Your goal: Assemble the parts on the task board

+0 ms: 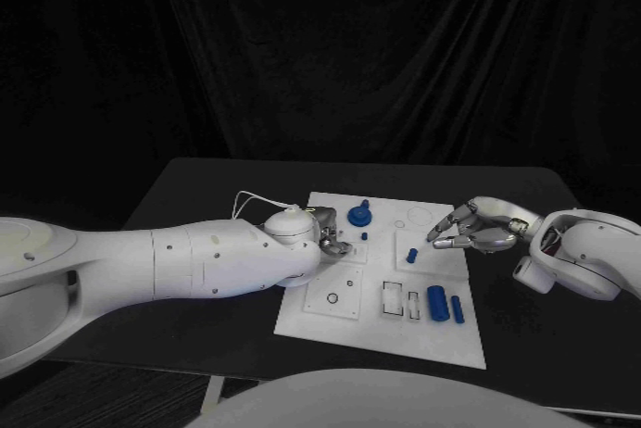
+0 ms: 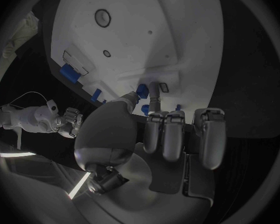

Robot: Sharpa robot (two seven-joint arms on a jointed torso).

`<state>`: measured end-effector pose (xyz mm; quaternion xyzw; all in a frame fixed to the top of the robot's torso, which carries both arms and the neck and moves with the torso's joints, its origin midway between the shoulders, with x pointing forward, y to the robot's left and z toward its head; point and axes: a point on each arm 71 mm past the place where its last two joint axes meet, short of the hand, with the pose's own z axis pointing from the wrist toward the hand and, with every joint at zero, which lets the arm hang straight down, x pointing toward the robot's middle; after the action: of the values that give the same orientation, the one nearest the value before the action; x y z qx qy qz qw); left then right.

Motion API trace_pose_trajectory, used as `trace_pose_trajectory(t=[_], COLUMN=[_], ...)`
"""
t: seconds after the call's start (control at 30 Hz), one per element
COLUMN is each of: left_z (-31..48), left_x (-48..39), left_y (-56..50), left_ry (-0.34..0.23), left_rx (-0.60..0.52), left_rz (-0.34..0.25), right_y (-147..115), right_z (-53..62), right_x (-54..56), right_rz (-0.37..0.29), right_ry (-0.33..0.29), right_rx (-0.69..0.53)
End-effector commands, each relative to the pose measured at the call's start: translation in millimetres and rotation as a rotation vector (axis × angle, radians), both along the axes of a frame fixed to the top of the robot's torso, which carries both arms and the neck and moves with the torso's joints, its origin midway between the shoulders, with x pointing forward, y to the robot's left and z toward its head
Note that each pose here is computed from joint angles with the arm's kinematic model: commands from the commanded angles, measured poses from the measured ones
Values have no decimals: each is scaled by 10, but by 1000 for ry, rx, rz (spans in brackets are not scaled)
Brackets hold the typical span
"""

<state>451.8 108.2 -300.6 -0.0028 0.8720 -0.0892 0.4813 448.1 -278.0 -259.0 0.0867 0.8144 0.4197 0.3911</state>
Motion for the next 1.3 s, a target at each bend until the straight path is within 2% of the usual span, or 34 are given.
trace_pose_trajectory(t=[0.03, 0.4, 0.63, 0.73, 0.93, 1.03, 1.13, 1.2, 1.3], left_z=[-19, 27, 112, 171, 361, 493, 658, 747, 847], left_x=[-21, -44, -52, -47, -2, 45, 133, 188, 272], left_y=[-9, 30, 55, 66, 99, 126, 158, 174, 199], left_ry=[10, -24, -64, -87, -145, -170, -182, -177, -122], left_rx=[3, -49, -100, -124, -169, -187, -215, -224, -222], left_rz=[-6, -8, -20, -28, -44, -52, -55, -57, -53], right_y=[-7, -24, -30, -35, -48, -52, -51, -50, -45], right_z=[-24, -29, -31, -30, -27, -23, -17, -14, -10], right_x=[-11, -8, -4, -4, -5, -4, -4, -6, -10], right_rz=[-2, -6, -7, -8, -12, -13, -14, -14, -13], right_ry=[19, 21, 21, 20, 16, 11, 4, 1, -2], right_rx=[-9, -12, -13, -13, -12, -10, -7, -5, -2])
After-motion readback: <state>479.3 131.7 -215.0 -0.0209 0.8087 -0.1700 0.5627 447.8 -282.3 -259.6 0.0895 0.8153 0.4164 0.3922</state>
